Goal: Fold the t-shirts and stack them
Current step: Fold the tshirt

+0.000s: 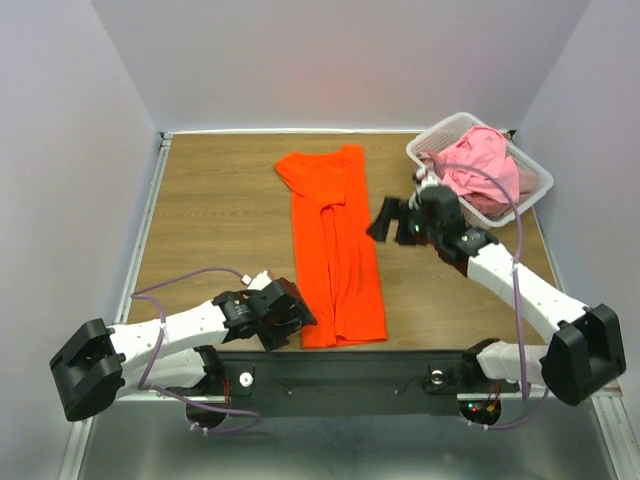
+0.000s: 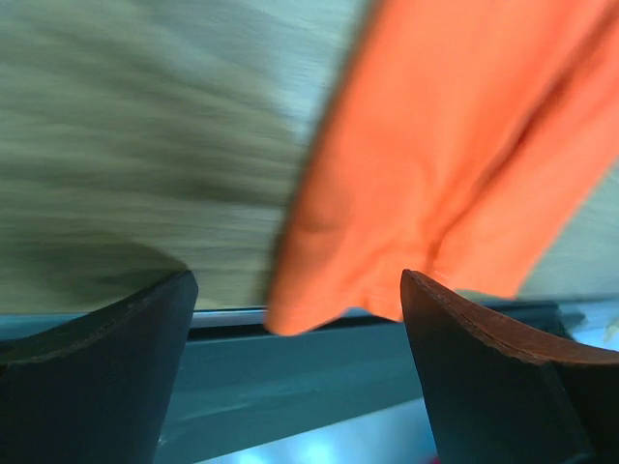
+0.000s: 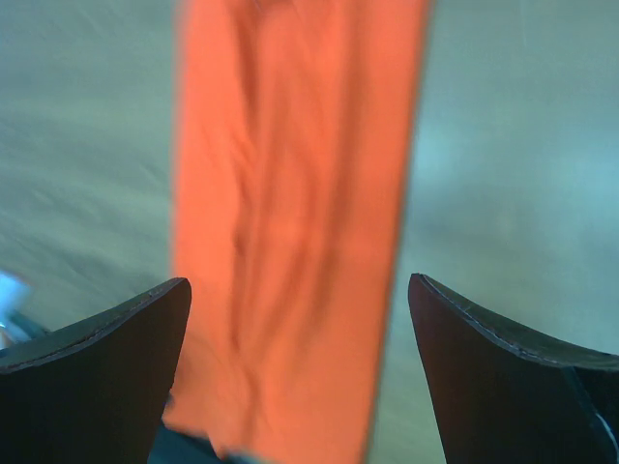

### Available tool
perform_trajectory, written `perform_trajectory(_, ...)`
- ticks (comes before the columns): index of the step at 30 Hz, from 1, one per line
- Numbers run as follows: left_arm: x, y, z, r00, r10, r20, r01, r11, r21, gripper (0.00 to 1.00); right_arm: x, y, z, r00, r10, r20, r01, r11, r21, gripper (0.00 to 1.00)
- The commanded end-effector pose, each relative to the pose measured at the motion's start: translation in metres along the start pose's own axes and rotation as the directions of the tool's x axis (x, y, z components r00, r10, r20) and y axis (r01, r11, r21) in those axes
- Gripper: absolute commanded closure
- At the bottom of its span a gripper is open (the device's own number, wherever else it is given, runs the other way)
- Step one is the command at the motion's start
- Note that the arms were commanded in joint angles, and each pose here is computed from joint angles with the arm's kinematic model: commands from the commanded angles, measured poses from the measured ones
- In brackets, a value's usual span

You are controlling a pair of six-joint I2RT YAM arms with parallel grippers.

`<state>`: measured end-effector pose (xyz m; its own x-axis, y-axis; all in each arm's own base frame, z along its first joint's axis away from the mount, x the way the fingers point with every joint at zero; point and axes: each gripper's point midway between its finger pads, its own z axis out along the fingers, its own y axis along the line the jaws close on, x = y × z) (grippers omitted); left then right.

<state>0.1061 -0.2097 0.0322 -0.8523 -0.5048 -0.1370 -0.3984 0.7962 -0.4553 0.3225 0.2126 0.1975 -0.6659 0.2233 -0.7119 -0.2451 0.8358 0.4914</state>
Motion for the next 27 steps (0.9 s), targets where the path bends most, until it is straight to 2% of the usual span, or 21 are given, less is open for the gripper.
perform_trajectory(1, 0.014, 0.009, 0.008, 0.995, 0.079, -0.064, -0.080, 0.997, -0.001, 0.02, 0.075, -0.020, -0.017, 0.979, 0.134, -0.151, -0.133, 0.991, 0.023, 0.00)
perform_trajectory(4, 0.015, 0.017, 0.015, 0.993, 0.096, -0.076, -0.100, 0.993, -0.056, 0.04, 0.105, -0.013, -0.042, 0.967, 0.158, -0.200, -0.174, 0.983, -0.063, 0.00)
perform_trajectory(6, 0.022, 0.021, 0.017, 0.988, 0.104, -0.114, -0.114, 0.990, -0.081, 0.13, 0.123, -0.009, -0.055, 0.956, 0.173, -0.235, -0.204, 0.973, -0.112, 0.00)
perform_trajectory(7, 0.023, 0.022, 0.018, 0.987, 0.106, -0.120, -0.116, 0.989, -0.088, 0.15, 0.127, -0.008, -0.059, 0.953, 0.178, -0.246, -0.213, 0.969, -0.126, 0.00)
perform_trajectory(8, 0.024, 0.024, 0.019, 0.986, 0.108, -0.125, -0.120, 0.988, -0.095, 0.26, 0.135, -0.008, -0.062, 0.947, 0.179, -0.268, -0.221, 0.966, -0.135, 0.00)
perform_trajectory(10, 0.027, 0.030, 0.021, 0.985, 0.105, -0.140, -0.121, 0.986, -0.111, 0.40, 0.154, -0.009, -0.067, 0.923, 0.190, -0.336, -0.248, 0.959, -0.139, 0.00)
perform_trajectory(11, 0.027, 0.033, 0.021, 0.984, 0.103, -0.143, -0.120, 0.986, -0.116, 0.51, 0.161, -0.011, -0.068, 0.913, 0.190, -0.361, -0.251, 0.959, -0.131, 0.00)
perform_trajectory(12, 0.027, 0.036, 0.021, 0.985, 0.100, -0.142, -0.117, 0.986, -0.121, 0.56, 0.166, -0.013, -0.068, 0.905, 0.196, -0.377, -0.258, 0.958, -0.122, 0.00)
perform_trajectory(13, 0.028, 0.040, 0.022, 0.985, 0.093, -0.144, -0.112, 0.985, -0.129, 0.71, 0.174, -0.018, -0.067, 0.893, 0.211, -0.397, -0.269, 0.958, -0.097, 0.00)
perform_trajectory(14, 0.029, 0.040, 0.021, 0.985, 0.090, -0.145, -0.108, 0.986, -0.123, 0.74, 0.179, -0.020, -0.066, 0.885, 0.222, -0.410, -0.279, 0.957, -0.083, 0.00)
perform_trajectory(16, 0.029, 0.043, 0.021, 0.986, 0.078, -0.145, -0.097, 0.987, -0.126, 0.93, 0.189, -0.023, -0.067, 0.864, 0.245, -0.440, -0.302, 0.951, -0.063, 0.00)
perform_trajectory(17, 0.029, 0.046, 0.021, 0.987, 0.075, -0.144, -0.094, 0.987, -0.128, 1.00, 0.198, -0.027, -0.067, 0.850, 0.257, -0.460, -0.312, 0.949, -0.046, 0.00)
perform_trajectory(22, 0.032, 0.042, 0.022, 0.985, 0.069, -0.156, -0.085, 0.992, -0.095, 1.00, 0.218, -0.022, -0.078, 0.797, 0.283, -0.534, -0.367, 0.929, -0.056, 0.01)
perform_trajectory(27, 0.034, 0.040, 0.022, 0.983, 0.077, -0.167, -0.093, 0.992, -0.090, 1.00, 0.240, -0.025, -0.082, 0.764, 0.279, -0.582, -0.356, 0.934, -0.019, 0.05)
